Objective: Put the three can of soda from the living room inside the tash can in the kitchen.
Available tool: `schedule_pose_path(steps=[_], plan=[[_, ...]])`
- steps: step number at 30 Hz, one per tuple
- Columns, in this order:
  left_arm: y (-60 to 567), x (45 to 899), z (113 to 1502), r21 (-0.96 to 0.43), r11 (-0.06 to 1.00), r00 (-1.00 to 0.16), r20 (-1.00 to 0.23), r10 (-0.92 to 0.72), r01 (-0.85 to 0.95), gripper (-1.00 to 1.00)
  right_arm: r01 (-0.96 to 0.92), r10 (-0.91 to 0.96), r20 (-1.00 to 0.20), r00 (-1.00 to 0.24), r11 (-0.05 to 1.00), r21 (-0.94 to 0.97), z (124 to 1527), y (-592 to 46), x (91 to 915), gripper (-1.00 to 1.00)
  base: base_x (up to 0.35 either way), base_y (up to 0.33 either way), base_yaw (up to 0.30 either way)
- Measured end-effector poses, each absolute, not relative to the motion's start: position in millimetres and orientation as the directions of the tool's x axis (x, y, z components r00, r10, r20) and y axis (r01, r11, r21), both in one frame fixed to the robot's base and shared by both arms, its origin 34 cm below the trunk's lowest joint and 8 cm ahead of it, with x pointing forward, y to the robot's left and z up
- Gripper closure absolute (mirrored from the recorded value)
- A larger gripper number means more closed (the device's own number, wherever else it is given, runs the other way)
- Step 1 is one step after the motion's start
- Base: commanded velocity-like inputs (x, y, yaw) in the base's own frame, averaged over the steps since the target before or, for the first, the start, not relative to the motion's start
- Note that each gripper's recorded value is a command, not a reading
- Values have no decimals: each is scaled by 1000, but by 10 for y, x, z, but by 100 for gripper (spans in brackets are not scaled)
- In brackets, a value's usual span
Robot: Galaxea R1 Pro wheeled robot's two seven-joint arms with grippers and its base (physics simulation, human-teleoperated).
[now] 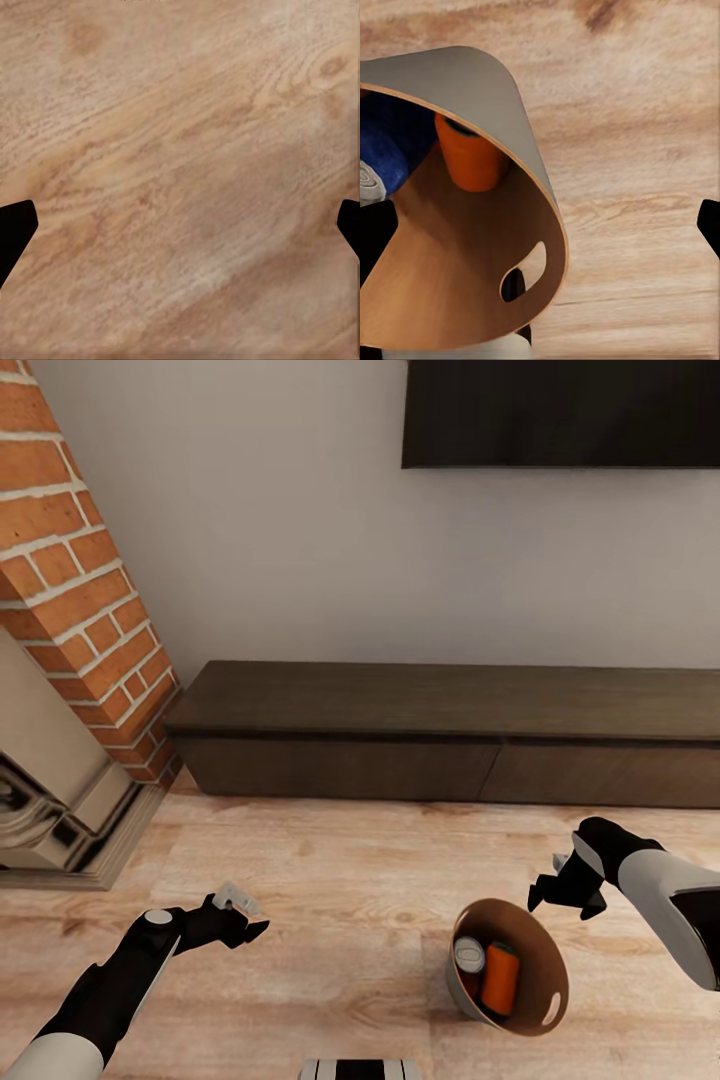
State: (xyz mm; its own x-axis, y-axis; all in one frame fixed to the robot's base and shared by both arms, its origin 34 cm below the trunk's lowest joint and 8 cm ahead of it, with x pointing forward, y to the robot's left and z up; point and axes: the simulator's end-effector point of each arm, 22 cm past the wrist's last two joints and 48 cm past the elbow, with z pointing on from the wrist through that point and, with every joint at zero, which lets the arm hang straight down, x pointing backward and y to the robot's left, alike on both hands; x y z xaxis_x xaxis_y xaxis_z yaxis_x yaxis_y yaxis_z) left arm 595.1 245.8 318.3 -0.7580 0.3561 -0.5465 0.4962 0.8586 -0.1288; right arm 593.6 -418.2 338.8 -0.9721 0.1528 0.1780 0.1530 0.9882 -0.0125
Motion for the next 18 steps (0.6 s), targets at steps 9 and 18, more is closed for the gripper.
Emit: schedule_pose_path(steps=[9,18], plan=[[2462,5989,3371,-130,859,-760,-543,356,495,-100,151,151,186,-971,988,-15,3555,-4178,5935,-100,0,0,0],[2469,6031,3564,-130,861,-762,-541,354,492,-100,146,146,194,-970,989,-18,3701,-4168,5911,-100,0,0,0]])
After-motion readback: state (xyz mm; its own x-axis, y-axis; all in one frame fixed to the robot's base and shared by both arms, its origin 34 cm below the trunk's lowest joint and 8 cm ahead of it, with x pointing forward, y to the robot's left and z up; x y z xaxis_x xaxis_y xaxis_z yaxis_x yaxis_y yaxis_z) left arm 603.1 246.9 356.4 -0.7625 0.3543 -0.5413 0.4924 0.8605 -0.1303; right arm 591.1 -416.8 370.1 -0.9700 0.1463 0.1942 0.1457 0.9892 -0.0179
